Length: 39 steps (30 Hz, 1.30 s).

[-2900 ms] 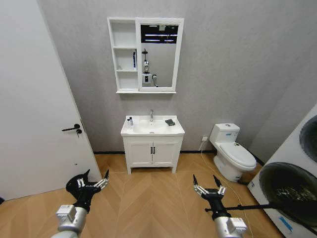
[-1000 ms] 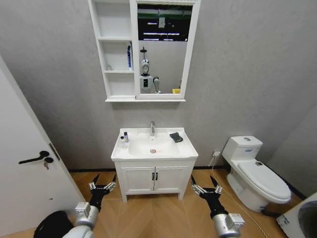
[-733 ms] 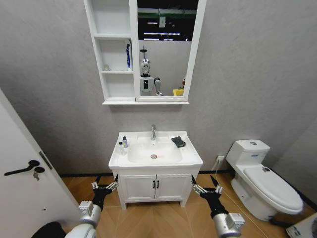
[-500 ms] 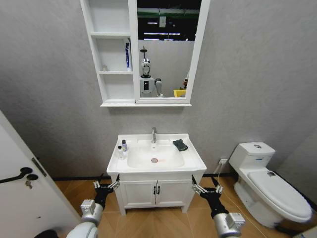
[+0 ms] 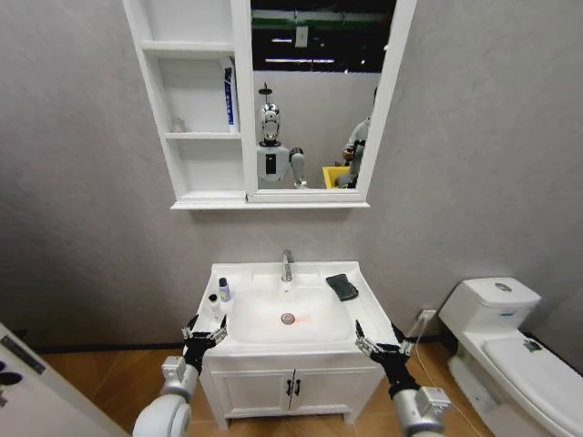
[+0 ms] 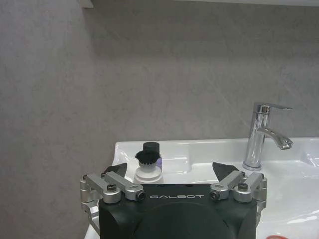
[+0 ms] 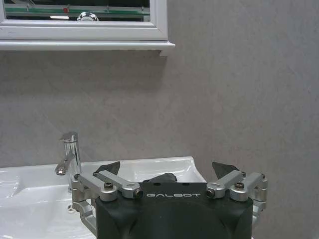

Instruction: Move facial cleanser and shampoo from washbasin to cabinet, then wipe washbasin with towel.

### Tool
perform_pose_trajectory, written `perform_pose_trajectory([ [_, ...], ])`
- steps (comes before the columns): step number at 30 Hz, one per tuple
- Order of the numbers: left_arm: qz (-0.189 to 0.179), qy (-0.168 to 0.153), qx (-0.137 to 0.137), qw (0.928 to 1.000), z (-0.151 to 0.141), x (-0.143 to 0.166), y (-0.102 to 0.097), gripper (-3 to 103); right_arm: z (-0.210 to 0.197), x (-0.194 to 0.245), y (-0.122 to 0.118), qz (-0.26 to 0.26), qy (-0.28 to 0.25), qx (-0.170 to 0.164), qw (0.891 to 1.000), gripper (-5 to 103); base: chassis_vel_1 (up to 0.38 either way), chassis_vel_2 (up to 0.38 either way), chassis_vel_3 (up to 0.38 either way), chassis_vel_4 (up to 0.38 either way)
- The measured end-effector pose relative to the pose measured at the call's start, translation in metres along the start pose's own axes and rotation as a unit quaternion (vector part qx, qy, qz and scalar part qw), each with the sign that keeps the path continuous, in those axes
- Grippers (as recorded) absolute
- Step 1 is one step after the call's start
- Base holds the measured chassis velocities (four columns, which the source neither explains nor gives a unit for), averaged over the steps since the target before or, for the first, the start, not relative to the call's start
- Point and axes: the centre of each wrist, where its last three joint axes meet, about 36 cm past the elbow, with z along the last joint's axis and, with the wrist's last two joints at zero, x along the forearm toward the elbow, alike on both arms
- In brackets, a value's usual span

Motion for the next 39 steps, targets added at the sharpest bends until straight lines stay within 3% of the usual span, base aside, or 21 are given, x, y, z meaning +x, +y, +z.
perform_pose_trajectory([
  [19, -0.02, 0.04, 0.005, 0.999, 0.044, -0.069, 0.008, 95, -0.002, -0.002, -0.009, 0.003, 0.0, 0.015, 1.0, 100, 0.0, 0.0, 0.0, 0.0],
  [24, -0.041, 0.035, -0.004, 0.9985, 0.053, -0.075, 0.02, 75, 0.0, -0.005, -0.01, -0.004, 0.003, 0.011, 1.0, 100, 0.0, 0.0, 0.0, 0.0],
  [25, -0.041, 0.035, -0.004, 0.9985, 0.053, -0.075, 0.02, 75, 0.0, -0.005, -0.01, -0.004, 0.003, 0.011, 1.0, 100, 0.0, 0.0, 0.0, 0.0],
  [27, -0.041, 0.036, -0.003, 0.9985, 0.055, -0.076, 0.021, 63, 0.001, -0.005, -0.012, -0.003, 0.004, 0.011, 1.0, 100, 0.0, 0.0, 0.0, 0.0],
  [29, -0.041, 0.037, -0.003, 0.9985, 0.055, -0.076, 0.021, 63, 0.001, -0.005, -0.012, -0.003, 0.004, 0.012, 1.0, 100, 0.0, 0.0, 0.0, 0.0],
  [30, -0.04, 0.04, -0.001, 0.9984, 0.057, -0.076, 0.021, 52, 0.0, -0.005, -0.013, -0.003, 0.003, 0.012, 1.0, 100, 0.0, 0.0, 0.0, 0.0],
  [32, -0.038, 0.041, -0.001, 0.9984, 0.058, -0.076, 0.021, 52, 0.0, -0.005, -0.013, -0.003, 0.003, 0.012, 1.0, 100, 0.0, 0.0, 0.0, 0.0],
  [33, -0.035, 0.043, 0.001, 0.9985, 0.059, -0.076, 0.021, 42, 0.0, -0.005, -0.014, -0.003, 0.002, 0.012, 1.0, 100, 0.0, 0.0, 0.0, 0.0],
  [35, -0.035, 0.043, 0.001, 0.9985, 0.06, -0.076, 0.021, 42, 0.0, -0.006, -0.014, -0.003, 0.002, 0.012, 1.0, 100, 0.0, 0.0, 0.0, 0.0],
  [39, -0.033, 0.041, 0.004, 0.9986, 0.059, -0.075, 0.02, 30, 0.0, -0.005, -0.015, -0.002, 0.002, 0.011, 1.0, 100, 0.0, 0.0, 0.0, 0.0],
])
